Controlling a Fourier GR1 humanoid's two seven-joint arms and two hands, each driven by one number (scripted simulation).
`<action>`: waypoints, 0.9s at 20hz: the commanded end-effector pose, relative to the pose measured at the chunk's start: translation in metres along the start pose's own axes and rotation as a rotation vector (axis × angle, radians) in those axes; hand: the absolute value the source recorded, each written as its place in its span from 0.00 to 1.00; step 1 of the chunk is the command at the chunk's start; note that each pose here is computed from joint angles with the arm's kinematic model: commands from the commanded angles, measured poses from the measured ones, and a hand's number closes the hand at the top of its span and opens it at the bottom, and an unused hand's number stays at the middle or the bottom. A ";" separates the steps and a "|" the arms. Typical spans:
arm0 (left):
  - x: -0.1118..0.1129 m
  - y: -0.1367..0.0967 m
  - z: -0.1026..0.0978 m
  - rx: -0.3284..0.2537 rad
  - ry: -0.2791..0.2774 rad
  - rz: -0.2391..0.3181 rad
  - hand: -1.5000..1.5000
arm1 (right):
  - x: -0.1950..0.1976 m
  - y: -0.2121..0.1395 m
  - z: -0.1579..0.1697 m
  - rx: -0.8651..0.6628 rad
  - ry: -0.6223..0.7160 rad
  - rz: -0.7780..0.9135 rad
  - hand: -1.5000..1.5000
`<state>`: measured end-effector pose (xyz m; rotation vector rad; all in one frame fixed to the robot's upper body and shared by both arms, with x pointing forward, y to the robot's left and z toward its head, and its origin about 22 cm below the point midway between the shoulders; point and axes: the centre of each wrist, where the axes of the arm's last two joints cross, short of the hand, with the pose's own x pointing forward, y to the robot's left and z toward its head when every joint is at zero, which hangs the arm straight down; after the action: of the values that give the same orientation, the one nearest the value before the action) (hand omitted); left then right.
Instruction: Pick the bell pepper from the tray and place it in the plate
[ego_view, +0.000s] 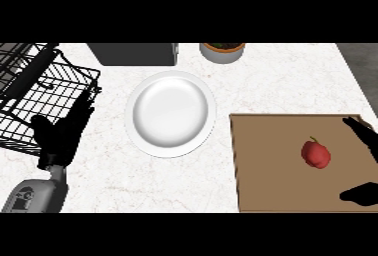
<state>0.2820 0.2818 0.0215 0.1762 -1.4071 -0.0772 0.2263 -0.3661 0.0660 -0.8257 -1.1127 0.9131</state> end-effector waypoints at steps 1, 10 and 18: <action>0.005 0.000 -0.003 -0.003 -0.008 -0.006 0.50 | 0.010 0.008 -0.010 0.046 0.063 0.079 0.00; -0.006 0.019 -0.005 -0.010 -0.001 0.016 0.50 | 0.034 0.034 -0.031 0.159 0.098 0.107 0.00; -0.010 0.010 -0.016 -0.011 0.008 0.015 0.50 | 0.030 0.029 -0.062 0.139 0.135 0.136 0.00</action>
<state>0.2830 0.2871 0.0190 0.1667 -1.4017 -0.0817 0.2743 -0.3400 0.0414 -0.8292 -0.8882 1.0236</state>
